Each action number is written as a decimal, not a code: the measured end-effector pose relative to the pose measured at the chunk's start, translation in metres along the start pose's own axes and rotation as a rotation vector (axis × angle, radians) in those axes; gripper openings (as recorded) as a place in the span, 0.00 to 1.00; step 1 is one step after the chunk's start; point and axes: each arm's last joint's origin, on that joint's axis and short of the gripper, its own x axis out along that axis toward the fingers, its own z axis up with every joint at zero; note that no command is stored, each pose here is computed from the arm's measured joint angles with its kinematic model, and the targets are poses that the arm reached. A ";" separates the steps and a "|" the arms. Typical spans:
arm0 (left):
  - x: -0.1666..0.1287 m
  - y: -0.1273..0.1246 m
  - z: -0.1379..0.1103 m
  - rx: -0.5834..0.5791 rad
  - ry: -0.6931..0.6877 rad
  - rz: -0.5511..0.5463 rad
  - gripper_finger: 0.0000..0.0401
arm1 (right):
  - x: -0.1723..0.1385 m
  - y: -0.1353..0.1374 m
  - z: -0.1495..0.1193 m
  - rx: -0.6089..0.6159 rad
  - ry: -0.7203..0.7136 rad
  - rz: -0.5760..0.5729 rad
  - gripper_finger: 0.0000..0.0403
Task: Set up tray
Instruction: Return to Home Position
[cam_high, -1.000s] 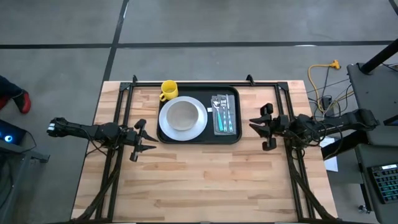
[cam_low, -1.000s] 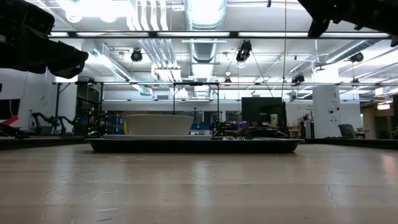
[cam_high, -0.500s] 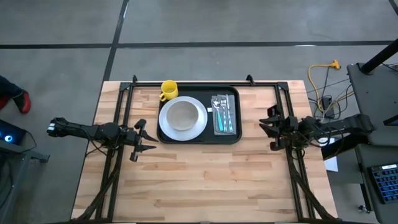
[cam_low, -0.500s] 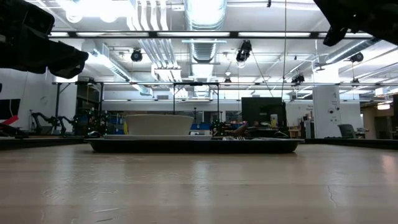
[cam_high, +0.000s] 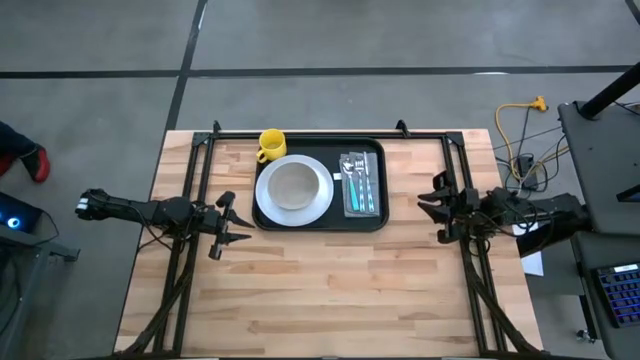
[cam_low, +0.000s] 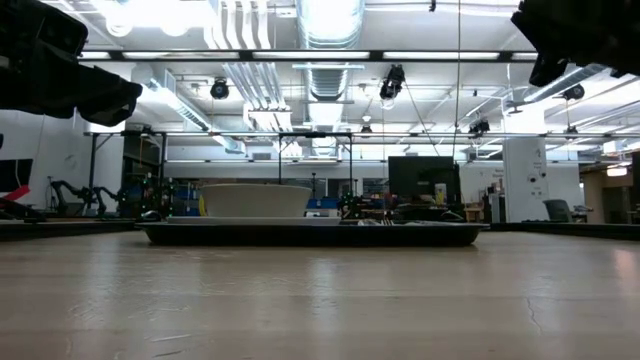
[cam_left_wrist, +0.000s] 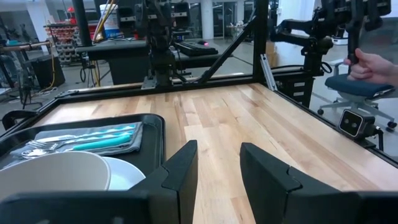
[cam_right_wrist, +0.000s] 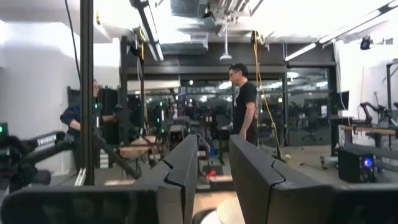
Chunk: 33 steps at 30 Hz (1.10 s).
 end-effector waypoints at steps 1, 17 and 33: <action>0.000 0.000 0.000 0.000 0.000 0.000 0.25 | -0.001 0.000 -0.001 -0.002 0.017 0.000 0.21; 0.000 0.000 0.000 0.000 0.000 0.000 0.25 | -0.010 -0.001 -0.030 -0.037 0.323 0.011 0.17; 0.000 0.000 0.000 0.000 0.001 0.000 0.25 | -0.009 0.000 -0.040 -0.058 0.430 0.034 0.20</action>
